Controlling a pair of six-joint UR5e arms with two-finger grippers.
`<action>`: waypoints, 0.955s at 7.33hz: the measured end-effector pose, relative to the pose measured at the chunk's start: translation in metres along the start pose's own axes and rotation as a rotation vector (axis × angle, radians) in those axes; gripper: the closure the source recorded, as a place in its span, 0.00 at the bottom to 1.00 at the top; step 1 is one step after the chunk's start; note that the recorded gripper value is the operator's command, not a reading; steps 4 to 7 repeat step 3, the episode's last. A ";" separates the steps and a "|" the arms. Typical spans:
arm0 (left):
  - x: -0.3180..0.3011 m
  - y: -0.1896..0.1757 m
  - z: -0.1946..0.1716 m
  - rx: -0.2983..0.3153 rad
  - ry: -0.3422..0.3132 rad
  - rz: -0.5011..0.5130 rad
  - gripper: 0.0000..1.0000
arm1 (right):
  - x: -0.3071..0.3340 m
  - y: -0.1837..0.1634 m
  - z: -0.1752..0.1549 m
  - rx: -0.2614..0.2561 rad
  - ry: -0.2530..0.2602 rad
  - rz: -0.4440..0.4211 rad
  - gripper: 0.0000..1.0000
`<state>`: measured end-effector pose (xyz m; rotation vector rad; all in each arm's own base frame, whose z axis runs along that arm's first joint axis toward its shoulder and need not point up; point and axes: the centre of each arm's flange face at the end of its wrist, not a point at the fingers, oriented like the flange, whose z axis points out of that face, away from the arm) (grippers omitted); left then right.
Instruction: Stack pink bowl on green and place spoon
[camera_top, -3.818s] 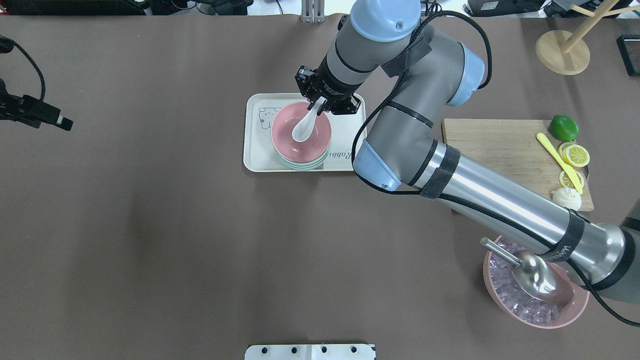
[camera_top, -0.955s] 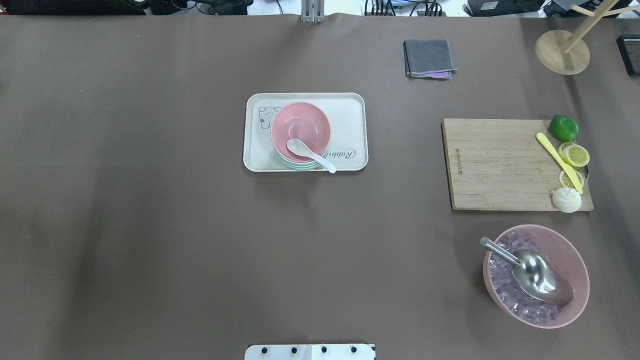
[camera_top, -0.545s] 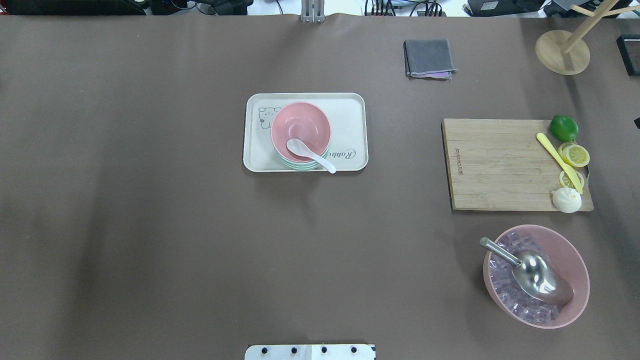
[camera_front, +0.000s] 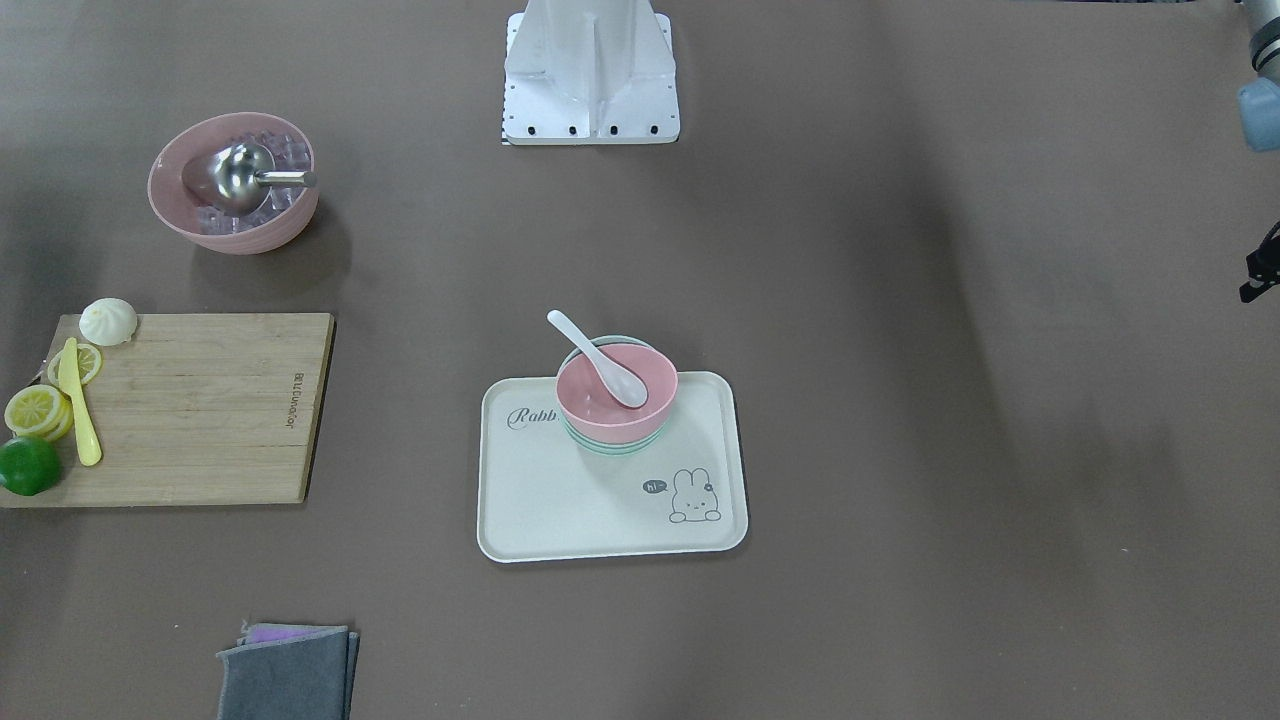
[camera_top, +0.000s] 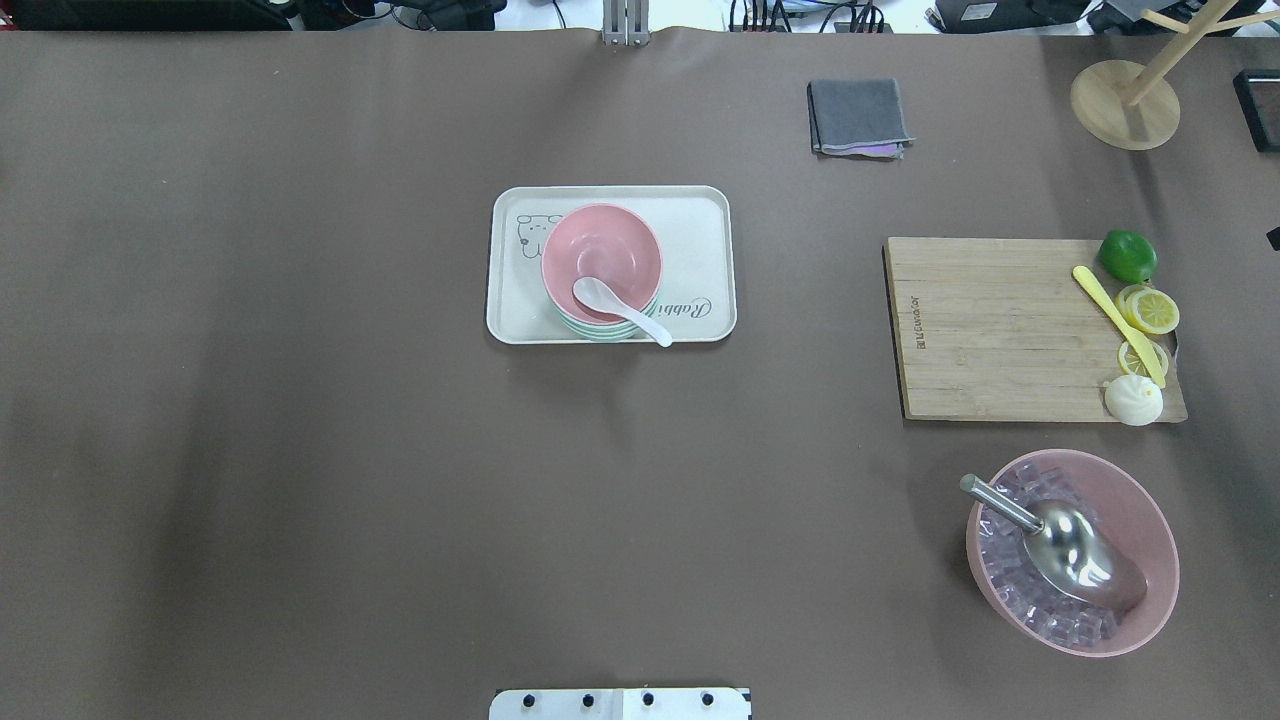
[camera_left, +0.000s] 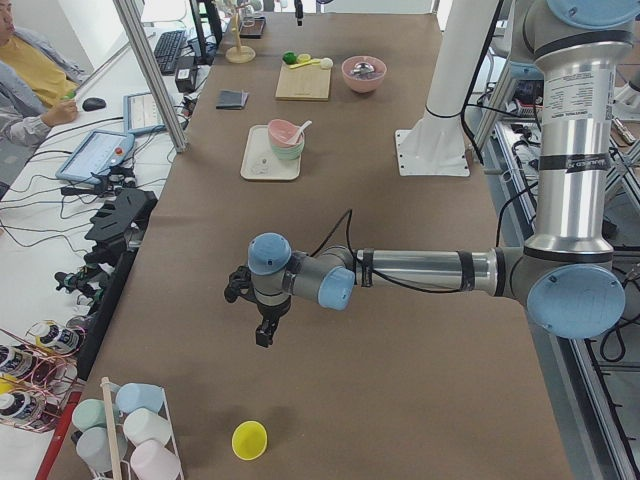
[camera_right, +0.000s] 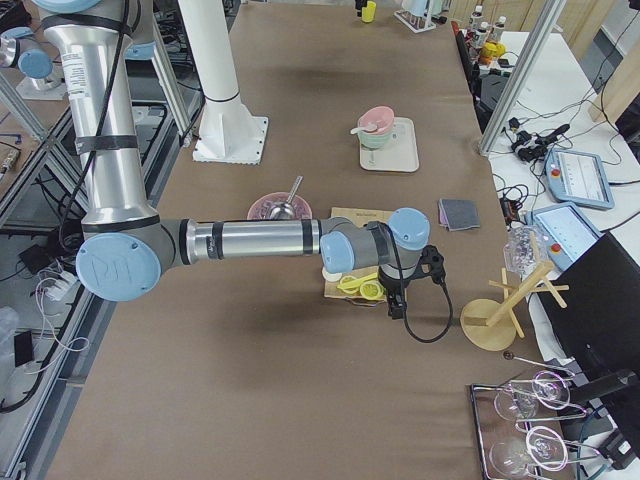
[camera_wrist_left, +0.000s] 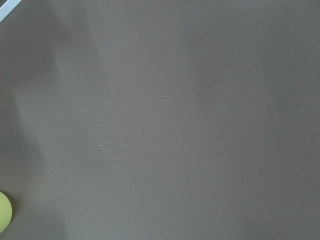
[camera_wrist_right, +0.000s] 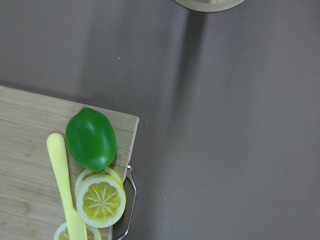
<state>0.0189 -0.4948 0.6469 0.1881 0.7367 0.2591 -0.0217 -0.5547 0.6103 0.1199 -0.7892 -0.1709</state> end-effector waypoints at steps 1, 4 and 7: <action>0.000 0.000 -0.005 0.002 0.019 -0.010 0.01 | 0.000 0.000 0.000 0.000 -0.001 0.001 0.00; -0.008 0.008 -0.017 0.013 0.099 -0.061 0.01 | 0.003 0.002 -0.005 -0.005 -0.020 0.021 0.00; -0.008 0.008 -0.017 0.013 0.099 -0.061 0.01 | 0.003 0.002 -0.005 -0.005 -0.020 0.021 0.00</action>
